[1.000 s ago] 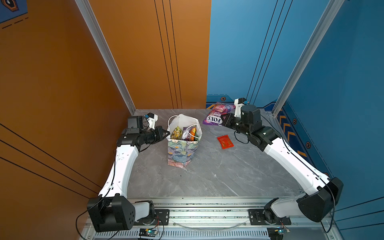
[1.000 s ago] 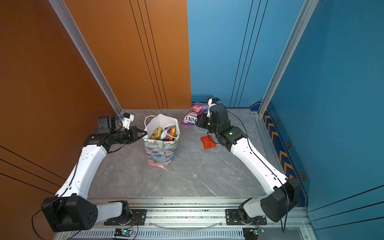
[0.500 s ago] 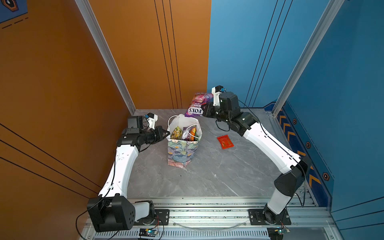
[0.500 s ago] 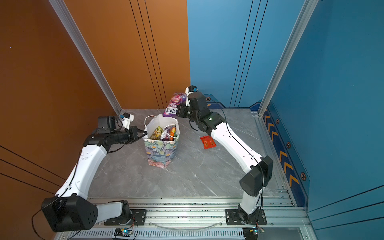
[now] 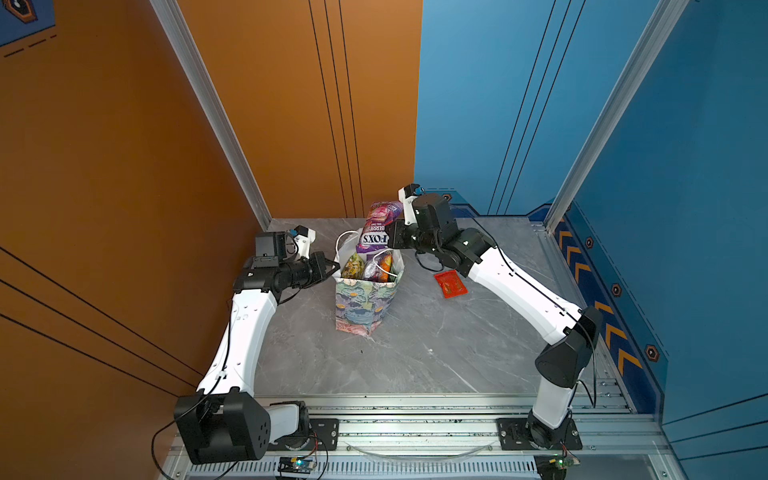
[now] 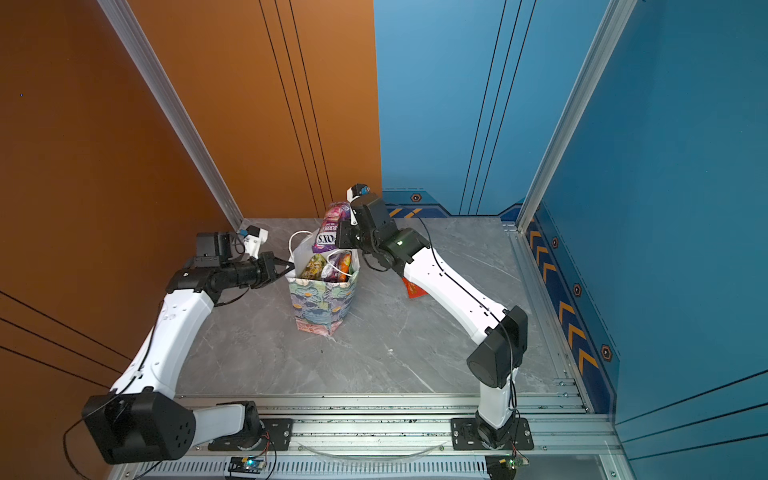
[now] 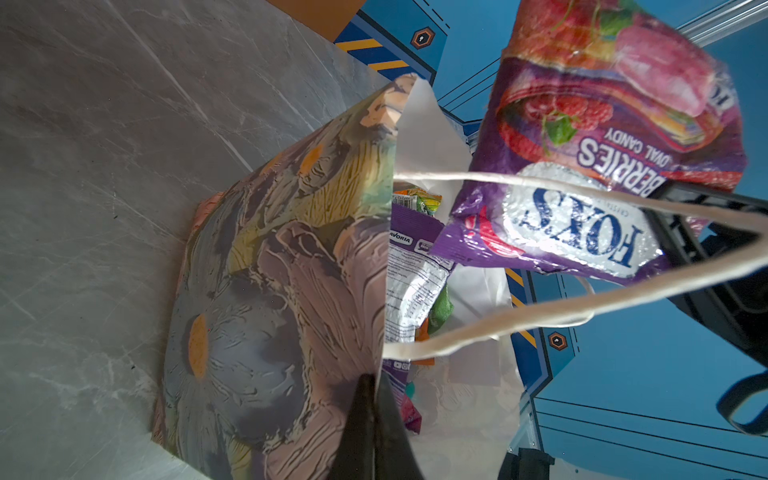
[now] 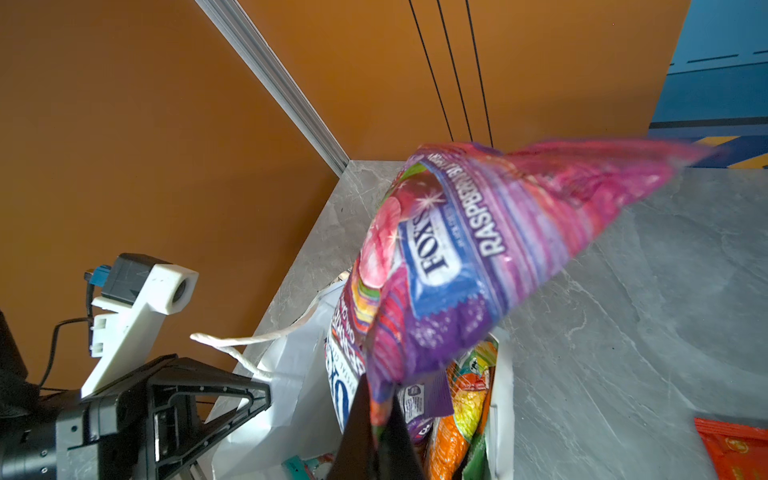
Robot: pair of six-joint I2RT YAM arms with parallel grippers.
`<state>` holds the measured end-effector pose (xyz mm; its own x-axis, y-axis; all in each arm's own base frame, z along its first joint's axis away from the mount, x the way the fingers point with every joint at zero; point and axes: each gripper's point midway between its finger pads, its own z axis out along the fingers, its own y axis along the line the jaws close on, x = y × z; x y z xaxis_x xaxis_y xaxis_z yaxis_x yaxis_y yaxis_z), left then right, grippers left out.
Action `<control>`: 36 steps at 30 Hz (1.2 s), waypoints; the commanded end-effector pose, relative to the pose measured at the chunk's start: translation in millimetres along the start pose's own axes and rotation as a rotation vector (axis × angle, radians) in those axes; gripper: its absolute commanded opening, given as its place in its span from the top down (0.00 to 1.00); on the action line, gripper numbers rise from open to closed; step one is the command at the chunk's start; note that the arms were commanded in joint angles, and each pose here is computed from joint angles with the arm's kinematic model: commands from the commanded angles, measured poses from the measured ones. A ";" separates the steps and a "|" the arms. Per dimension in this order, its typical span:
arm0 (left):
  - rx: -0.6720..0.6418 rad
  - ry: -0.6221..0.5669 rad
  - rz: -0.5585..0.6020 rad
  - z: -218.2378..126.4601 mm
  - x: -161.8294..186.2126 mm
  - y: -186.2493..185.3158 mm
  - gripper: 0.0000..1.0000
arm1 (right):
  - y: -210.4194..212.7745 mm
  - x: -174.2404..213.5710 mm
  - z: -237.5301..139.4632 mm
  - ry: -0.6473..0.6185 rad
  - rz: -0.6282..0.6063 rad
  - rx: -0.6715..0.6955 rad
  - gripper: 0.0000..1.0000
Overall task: Place the snacks into the paper bag
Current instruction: 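Lower the Fox's berries packet into the bag and open the right gripper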
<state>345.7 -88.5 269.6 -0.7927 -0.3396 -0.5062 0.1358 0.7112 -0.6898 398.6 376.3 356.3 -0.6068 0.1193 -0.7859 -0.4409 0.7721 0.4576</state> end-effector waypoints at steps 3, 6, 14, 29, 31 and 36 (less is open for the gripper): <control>0.024 0.010 0.002 -1.5 4.7 -4.6 1.00 | 3.8 -9.3 -20.2 -0.052 -0.031 0.017 1.00; 0.024 0.010 0.001 -1.3 4.9 -4.3 1.00 | 4.8 -1.5 -23.2 -0.039 -0.033 0.019 1.00; 0.024 0.010 0.002 -1.4 4.7 -4.5 1.00 | 18.8 20.7 -22.8 -0.003 -0.030 -0.004 1.00; 0.024 0.008 0.004 -1.9 4.1 -5.0 1.00 | 43.3 40.2 17.6 0.062 -0.001 -0.077 1.00; 0.026 0.008 0.003 -2.2 3.8 -5.7 1.00 | 45.0 41.7 23.4 0.070 0.005 -0.084 1.00; 0.026 0.007 0.004 -3.0 4.9 -6.0 1.00 | 45.0 46.2 35.0 0.089 0.028 -0.089 1.00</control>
<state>345.1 -88.4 268.8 -0.7951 -0.3399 -0.5023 0.1322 0.7111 -0.6905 370.4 428.1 302.6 -0.6892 0.0289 -0.7240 -0.4590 0.7557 0.4672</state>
